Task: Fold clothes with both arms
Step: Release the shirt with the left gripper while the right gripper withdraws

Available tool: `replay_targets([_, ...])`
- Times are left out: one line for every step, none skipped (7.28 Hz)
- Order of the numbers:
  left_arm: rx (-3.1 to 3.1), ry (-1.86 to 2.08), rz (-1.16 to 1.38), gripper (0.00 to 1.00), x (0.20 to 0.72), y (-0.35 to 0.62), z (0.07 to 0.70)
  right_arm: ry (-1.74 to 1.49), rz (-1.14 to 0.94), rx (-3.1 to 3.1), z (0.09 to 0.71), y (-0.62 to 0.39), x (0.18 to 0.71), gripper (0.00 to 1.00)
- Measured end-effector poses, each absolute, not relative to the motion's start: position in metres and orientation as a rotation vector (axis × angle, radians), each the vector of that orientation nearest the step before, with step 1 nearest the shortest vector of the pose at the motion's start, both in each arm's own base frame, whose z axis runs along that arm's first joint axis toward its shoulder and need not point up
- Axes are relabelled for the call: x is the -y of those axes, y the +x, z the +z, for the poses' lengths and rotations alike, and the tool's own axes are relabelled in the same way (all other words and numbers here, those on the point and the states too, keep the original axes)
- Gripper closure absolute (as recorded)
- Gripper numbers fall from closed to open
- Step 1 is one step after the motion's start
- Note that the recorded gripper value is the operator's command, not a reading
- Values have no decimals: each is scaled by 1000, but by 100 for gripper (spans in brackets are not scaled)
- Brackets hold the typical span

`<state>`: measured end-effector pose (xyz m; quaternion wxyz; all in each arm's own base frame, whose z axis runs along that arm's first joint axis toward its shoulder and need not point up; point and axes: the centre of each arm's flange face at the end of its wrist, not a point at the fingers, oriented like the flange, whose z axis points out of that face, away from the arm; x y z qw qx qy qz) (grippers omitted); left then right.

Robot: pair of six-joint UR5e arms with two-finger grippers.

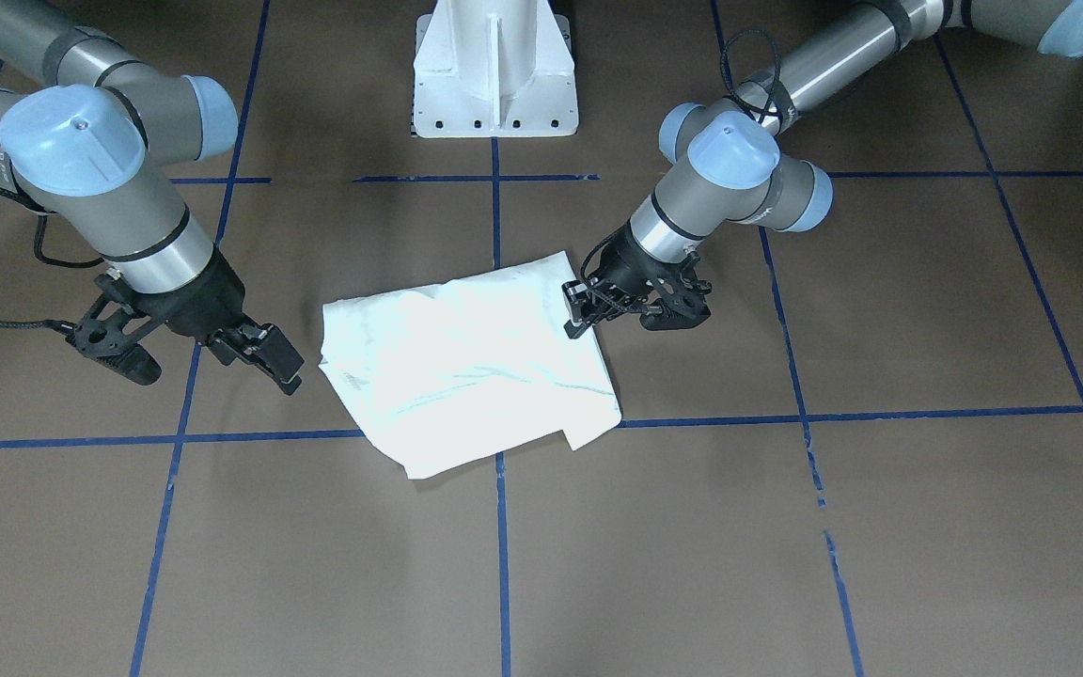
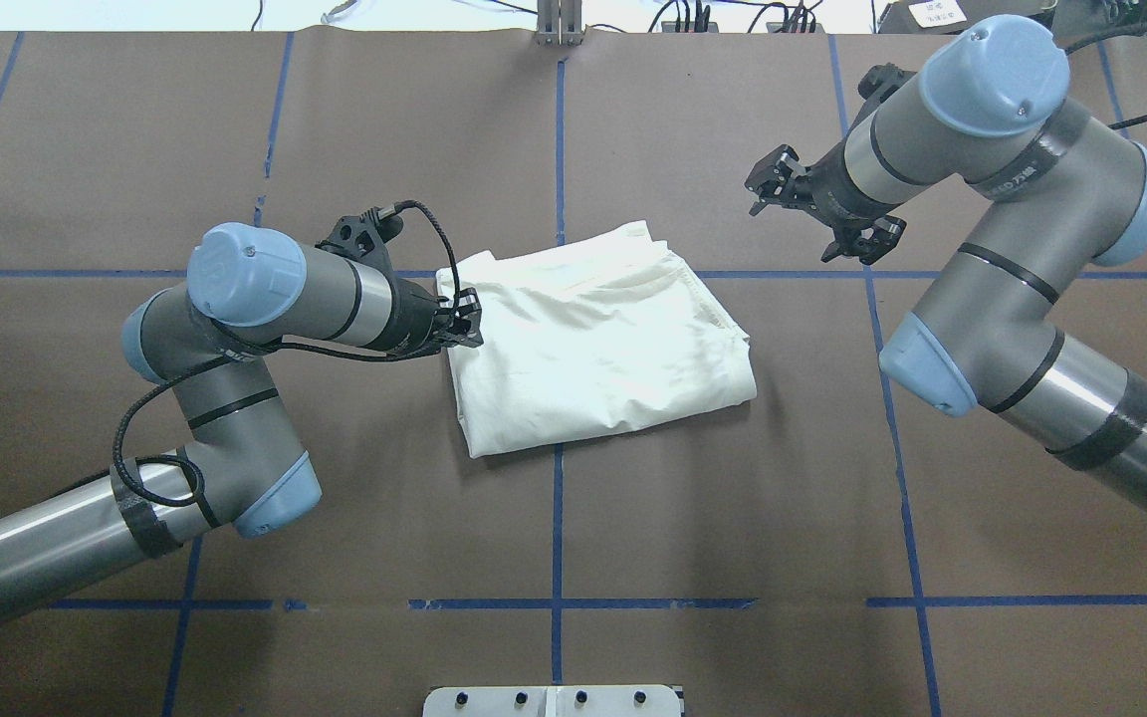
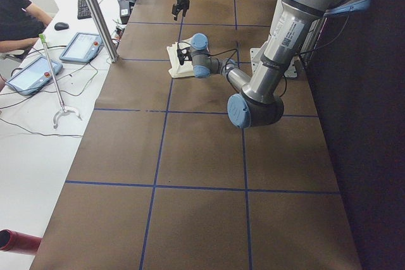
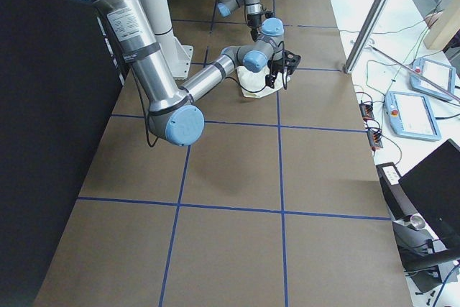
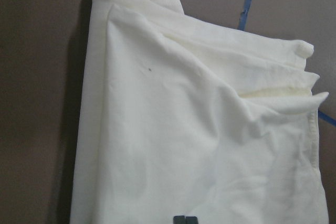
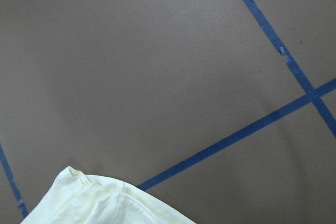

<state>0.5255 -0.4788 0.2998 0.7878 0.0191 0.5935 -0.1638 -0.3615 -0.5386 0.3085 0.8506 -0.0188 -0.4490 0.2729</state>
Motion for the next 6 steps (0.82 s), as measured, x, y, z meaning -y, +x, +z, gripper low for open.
replay_targets([-1251, 85, -347, 100, 492, 522, 312, -37, 558, 950, 308, -362, 532, 0])
replay_targets([-1219, 127, -342, 100, 511, 512, 325, -31, 549, 955, 306, -361, 529, 0])
replay_targets([-1184, 163, -331, 100, 529, 502, 340, -21, 541, 956, 306, -360, 528, 0])
replay_targets([-1154, 174, -316, 100, 552, 480, 351, -1, 532, 958, 304, -354, 528, 0])
replay_targets([-1146, 163, -294, 100, 569, 452, 350, 28, 526, 962, 302, -342, 532, 0])
replay_targets([-1157, 166, -278, 100, 578, 429, 340, 64, 513, 956, 304, -321, 542, 0])
